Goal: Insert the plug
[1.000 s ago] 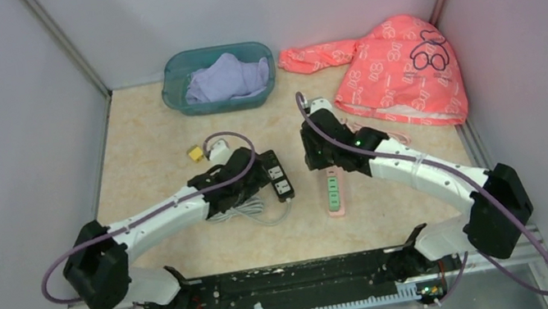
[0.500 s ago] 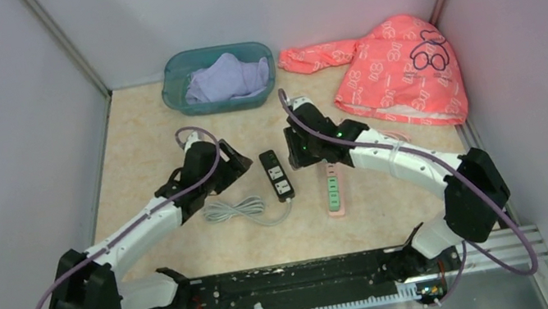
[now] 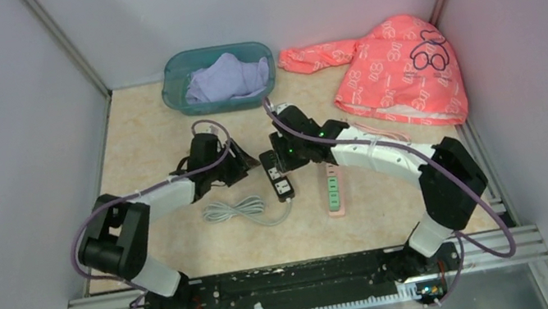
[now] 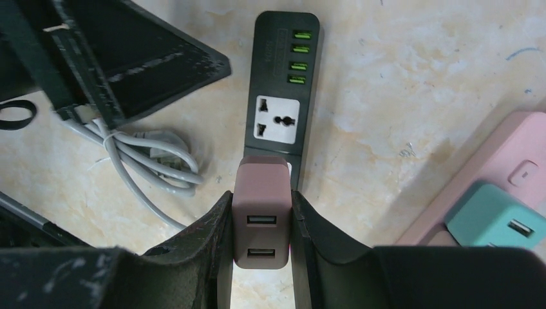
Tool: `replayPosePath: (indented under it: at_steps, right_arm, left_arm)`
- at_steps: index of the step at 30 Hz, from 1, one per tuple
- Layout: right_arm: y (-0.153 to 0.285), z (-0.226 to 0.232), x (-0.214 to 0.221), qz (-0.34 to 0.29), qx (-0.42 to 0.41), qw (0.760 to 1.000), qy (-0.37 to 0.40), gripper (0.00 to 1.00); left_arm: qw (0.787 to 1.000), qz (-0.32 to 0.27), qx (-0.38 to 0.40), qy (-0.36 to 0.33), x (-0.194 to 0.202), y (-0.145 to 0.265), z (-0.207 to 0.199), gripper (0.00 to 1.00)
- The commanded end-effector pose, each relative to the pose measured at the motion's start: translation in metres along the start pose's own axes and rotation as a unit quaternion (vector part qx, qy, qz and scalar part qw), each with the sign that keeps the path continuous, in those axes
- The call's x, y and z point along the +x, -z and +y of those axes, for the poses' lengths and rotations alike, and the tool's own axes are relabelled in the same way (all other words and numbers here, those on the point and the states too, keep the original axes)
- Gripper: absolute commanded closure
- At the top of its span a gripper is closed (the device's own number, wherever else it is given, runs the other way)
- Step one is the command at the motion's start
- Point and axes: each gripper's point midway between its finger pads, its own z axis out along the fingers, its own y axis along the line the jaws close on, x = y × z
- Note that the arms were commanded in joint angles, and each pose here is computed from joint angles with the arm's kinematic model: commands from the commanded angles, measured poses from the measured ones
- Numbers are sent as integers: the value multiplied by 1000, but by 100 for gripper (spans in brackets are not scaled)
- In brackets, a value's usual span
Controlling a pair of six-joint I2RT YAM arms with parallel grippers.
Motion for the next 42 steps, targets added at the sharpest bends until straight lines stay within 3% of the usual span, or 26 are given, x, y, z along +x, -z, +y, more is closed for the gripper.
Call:
replayPosePath:
  at_steps: [1, 13, 42]
  right_arm:
    - [-3, 27, -27, -31, -36, 999, 7, 100]
    - [-28, 27, -20, -4, -16, 1000, 14, 100]
    - [-52, 22, -20, 11, 26, 999, 24, 100]
  left_arm:
    - [998, 21, 59, -11, -5, -12, -24, 35]
    - [996, 49, 71, -3, 5, -30, -22, 36]
    - [992, 105, 32, 59, 42, -50, 14, 56]
